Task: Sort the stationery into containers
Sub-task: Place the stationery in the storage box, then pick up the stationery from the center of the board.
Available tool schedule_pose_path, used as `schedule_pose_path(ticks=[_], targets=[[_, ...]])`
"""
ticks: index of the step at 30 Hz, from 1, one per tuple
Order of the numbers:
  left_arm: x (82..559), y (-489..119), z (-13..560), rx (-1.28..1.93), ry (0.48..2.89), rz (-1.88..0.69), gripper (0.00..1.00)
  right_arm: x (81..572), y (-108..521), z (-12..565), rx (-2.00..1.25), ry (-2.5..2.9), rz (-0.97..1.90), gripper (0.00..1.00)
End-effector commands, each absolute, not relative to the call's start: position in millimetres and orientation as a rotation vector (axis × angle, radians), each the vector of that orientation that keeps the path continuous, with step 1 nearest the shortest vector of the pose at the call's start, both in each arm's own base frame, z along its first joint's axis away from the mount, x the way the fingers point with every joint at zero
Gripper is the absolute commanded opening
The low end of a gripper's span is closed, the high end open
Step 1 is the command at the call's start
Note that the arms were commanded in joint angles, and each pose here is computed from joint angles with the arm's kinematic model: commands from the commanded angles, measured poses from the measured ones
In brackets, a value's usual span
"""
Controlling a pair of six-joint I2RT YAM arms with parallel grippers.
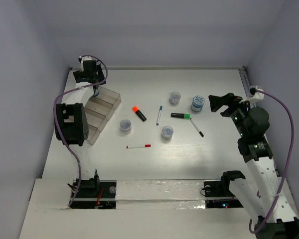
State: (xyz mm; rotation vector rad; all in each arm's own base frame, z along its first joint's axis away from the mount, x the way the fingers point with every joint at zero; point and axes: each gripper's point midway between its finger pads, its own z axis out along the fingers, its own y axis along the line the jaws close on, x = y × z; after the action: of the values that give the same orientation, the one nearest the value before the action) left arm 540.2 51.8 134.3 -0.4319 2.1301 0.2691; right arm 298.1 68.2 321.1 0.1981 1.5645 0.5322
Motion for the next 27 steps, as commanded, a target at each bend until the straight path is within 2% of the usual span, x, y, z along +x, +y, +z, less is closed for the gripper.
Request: schedule_pose_path(ticks=[1, 3, 7, 11, 12, 15, 19, 23, 27], targets=[[552.3, 46.4, 229.5, -0.452, 1.905, 0.143, 0.93, 298.6, 69.3, 339.4, 0.178, 1.509, 0.534, 1.0], [552.8, 37.5, 246.4, -0.439, 1.877, 0.112, 0.97, 298.6, 69.3, 339.4, 0.178, 1.509, 0.534, 1.0], [547.2, -8.5, 283.1, -0.354, 1.835, 0.029, 0.96, 296.4, 67.9, 343.9, 0.179, 1.494, 0.53, 1.0], [536.9, -126.5, 317.6, -0.115, 1.823, -0.146, 0.96, 292.0, 64.4, 350.5, 0.191, 1.468, 0.521, 1.0], [529.9, -179.8, 330.3, -0.014, 1.807, -0.217, 0.96, 288.9, 61.1, 347.1, 0.208, 1.48, 0.507, 1.0], [506.7, -270.6, 345.2, 0.132, 1.79, -0.386, 0.96, 282.1, 54.5, 355.5, 0.23, 1.447, 0.486, 1.0], [479.6, -372.6, 314.3, 0.3, 1.827, -0.532, 0.97, 263.5, 42.1, 378.1, 0.268, 1.373, 0.454, 1.0], [449.5, -448.3, 291.2, 0.434, 1.818, -0.61, 0.99, 241.4, 38.3, 401.9, 0.277, 1.305, 0.47, 1.0], [437.7, -493.3, 266.3, 0.489, 1.823, -0.643, 0.99, 228.1, 38.5, 413.2, 0.256, 1.306, 0.465, 1.0]])
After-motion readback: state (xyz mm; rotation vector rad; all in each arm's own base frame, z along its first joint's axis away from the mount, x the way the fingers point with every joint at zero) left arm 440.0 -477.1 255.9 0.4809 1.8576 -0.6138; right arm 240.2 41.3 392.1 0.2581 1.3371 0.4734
